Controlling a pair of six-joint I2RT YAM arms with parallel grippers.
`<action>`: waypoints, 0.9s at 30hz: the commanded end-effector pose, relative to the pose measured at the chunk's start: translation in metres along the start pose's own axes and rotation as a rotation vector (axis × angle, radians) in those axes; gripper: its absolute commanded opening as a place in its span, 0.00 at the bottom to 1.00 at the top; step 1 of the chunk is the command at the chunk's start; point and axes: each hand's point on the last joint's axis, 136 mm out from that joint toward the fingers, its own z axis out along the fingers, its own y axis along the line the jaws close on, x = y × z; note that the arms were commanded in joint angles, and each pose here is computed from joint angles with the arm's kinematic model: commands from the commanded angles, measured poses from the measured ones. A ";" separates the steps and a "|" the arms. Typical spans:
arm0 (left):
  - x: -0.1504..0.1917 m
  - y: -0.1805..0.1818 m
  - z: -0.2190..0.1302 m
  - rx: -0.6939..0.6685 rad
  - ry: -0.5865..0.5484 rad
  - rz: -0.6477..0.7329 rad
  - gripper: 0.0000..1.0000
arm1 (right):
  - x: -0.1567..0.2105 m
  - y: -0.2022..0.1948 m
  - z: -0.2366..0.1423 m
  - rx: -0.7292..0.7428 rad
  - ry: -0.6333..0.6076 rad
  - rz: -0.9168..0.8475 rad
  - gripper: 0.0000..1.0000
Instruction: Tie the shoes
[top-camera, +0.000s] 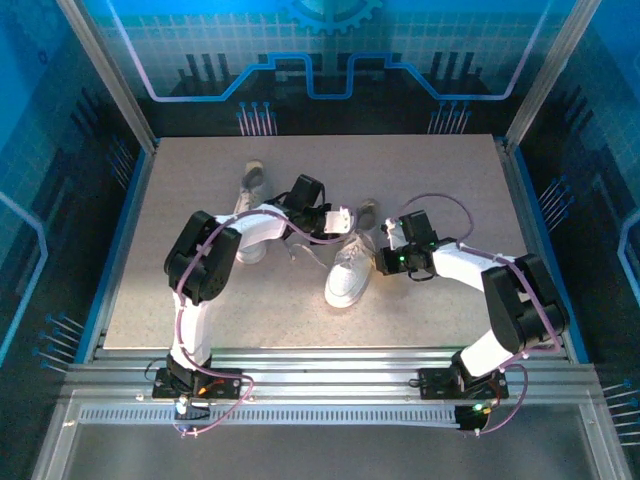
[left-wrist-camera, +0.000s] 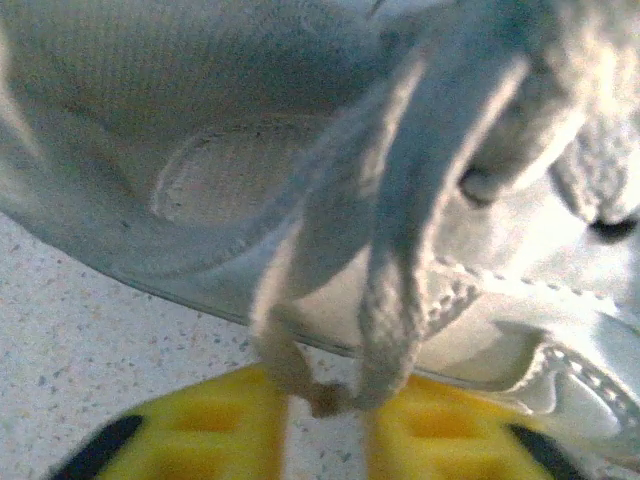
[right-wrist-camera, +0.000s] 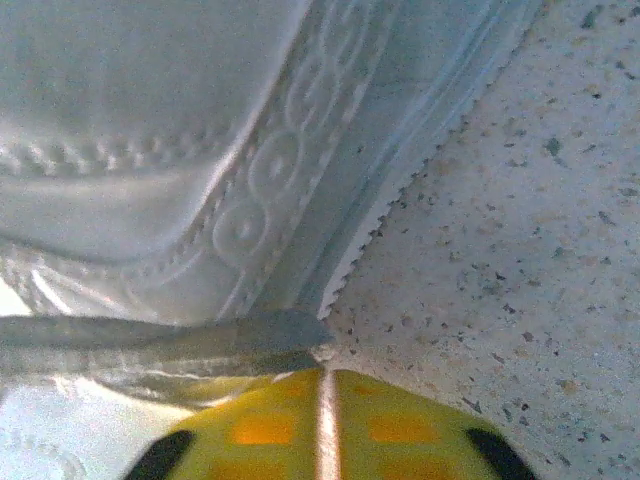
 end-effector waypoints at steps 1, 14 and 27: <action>-0.012 -0.007 -0.009 -0.005 -0.032 0.037 0.09 | -0.009 0.002 -0.009 0.007 -0.044 -0.020 0.02; -0.010 0.000 -0.042 -0.063 -0.010 -0.035 0.00 | 0.000 0.001 -0.037 0.012 -0.102 -0.012 0.01; 0.002 -0.001 -0.039 -0.025 -0.010 -0.109 0.00 | -0.010 0.011 -0.011 -0.153 -0.157 0.083 0.40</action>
